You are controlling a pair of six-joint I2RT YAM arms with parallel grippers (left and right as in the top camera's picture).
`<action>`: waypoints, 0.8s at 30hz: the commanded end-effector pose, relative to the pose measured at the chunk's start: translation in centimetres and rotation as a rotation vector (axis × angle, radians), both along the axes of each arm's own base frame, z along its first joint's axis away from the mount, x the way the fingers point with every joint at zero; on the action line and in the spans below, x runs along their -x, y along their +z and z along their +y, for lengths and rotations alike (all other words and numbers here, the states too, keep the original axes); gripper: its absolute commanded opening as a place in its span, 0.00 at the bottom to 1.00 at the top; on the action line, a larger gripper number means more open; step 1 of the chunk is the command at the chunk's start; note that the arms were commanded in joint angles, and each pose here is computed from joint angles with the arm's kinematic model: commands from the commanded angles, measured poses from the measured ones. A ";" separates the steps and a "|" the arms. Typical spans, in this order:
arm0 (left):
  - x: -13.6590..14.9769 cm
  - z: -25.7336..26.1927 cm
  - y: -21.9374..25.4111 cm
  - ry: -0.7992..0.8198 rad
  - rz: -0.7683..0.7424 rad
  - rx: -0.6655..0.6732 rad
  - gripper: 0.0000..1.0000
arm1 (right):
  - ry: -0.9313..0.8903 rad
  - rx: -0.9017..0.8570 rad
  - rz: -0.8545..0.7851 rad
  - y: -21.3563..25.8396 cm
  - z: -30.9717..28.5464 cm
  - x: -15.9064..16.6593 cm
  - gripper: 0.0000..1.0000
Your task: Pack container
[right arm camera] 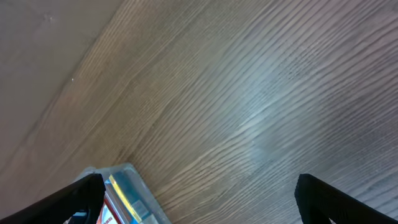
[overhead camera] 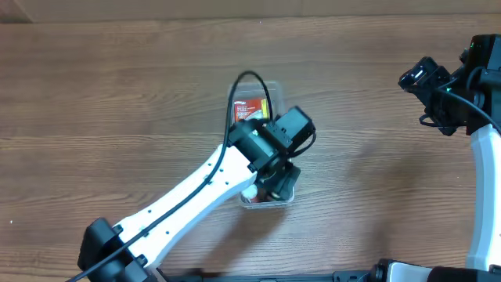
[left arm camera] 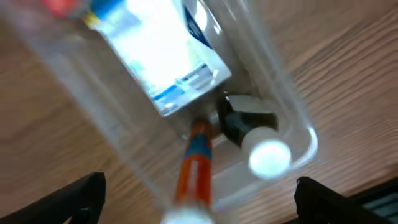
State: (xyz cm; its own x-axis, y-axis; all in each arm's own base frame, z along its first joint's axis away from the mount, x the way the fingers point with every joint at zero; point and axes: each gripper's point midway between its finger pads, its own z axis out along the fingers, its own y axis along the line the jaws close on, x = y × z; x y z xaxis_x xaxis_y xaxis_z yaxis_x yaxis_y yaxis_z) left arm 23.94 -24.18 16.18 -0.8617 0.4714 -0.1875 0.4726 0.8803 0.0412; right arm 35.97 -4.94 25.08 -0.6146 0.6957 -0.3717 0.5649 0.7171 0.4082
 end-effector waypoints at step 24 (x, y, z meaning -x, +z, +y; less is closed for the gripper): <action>6.5 25.1 23.7 0.600 -0.741 0.142 1.00 | -0.002 -0.007 -0.012 0.3 0.0 -0.2 1.00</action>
